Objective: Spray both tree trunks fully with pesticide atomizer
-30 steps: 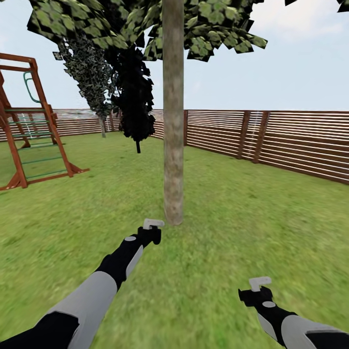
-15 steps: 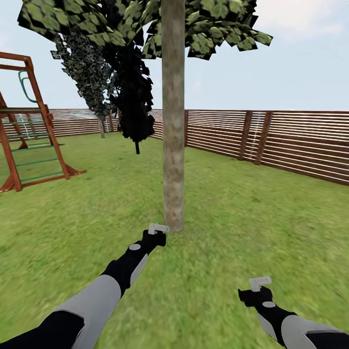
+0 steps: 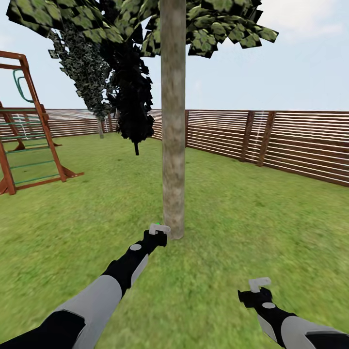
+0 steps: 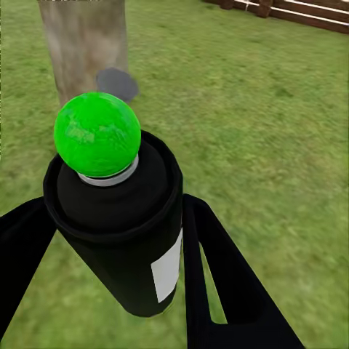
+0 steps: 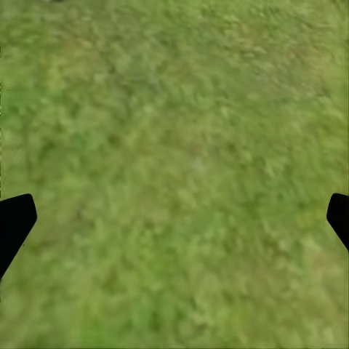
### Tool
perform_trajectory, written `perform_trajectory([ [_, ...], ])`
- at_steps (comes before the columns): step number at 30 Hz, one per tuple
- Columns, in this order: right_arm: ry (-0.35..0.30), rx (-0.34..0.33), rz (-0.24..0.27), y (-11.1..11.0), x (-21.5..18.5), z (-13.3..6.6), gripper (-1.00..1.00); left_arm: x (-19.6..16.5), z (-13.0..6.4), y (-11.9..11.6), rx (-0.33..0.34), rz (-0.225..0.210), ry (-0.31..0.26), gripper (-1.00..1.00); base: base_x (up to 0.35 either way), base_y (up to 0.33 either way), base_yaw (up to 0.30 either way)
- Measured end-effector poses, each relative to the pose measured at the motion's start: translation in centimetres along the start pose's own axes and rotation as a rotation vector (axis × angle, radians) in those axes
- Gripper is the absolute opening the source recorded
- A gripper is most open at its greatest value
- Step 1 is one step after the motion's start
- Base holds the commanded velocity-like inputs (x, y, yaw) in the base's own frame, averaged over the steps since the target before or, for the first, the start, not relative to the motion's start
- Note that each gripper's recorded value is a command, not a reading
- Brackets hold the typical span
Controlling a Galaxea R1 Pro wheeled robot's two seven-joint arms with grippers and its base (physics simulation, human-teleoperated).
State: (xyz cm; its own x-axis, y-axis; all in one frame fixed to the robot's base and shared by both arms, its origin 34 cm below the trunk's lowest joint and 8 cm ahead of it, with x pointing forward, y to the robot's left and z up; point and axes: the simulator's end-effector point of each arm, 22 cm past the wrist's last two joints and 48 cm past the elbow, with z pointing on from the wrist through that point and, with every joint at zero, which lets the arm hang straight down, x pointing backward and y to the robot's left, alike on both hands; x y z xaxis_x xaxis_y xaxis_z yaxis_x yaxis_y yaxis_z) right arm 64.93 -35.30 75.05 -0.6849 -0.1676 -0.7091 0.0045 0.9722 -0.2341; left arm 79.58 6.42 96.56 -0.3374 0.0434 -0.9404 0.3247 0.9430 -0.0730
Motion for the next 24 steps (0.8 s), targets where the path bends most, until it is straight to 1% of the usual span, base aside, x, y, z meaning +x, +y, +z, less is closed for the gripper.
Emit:
perform_trajectory([
  [19,0.0,-0.004,0.001,0.31,-0.04,-0.01,1.0,0.03,-0.01,0.26,-0.007,-0.004,0.001,-1.0,0.349,0.0,0.0],
  [24,0.0,-0.004,0.001,0.31,-0.04,-0.01,1.0,0.0,-0.01,0.3,-0.008,-0.006,-0.002,-1.0,0.095,0.0,0.0],
])
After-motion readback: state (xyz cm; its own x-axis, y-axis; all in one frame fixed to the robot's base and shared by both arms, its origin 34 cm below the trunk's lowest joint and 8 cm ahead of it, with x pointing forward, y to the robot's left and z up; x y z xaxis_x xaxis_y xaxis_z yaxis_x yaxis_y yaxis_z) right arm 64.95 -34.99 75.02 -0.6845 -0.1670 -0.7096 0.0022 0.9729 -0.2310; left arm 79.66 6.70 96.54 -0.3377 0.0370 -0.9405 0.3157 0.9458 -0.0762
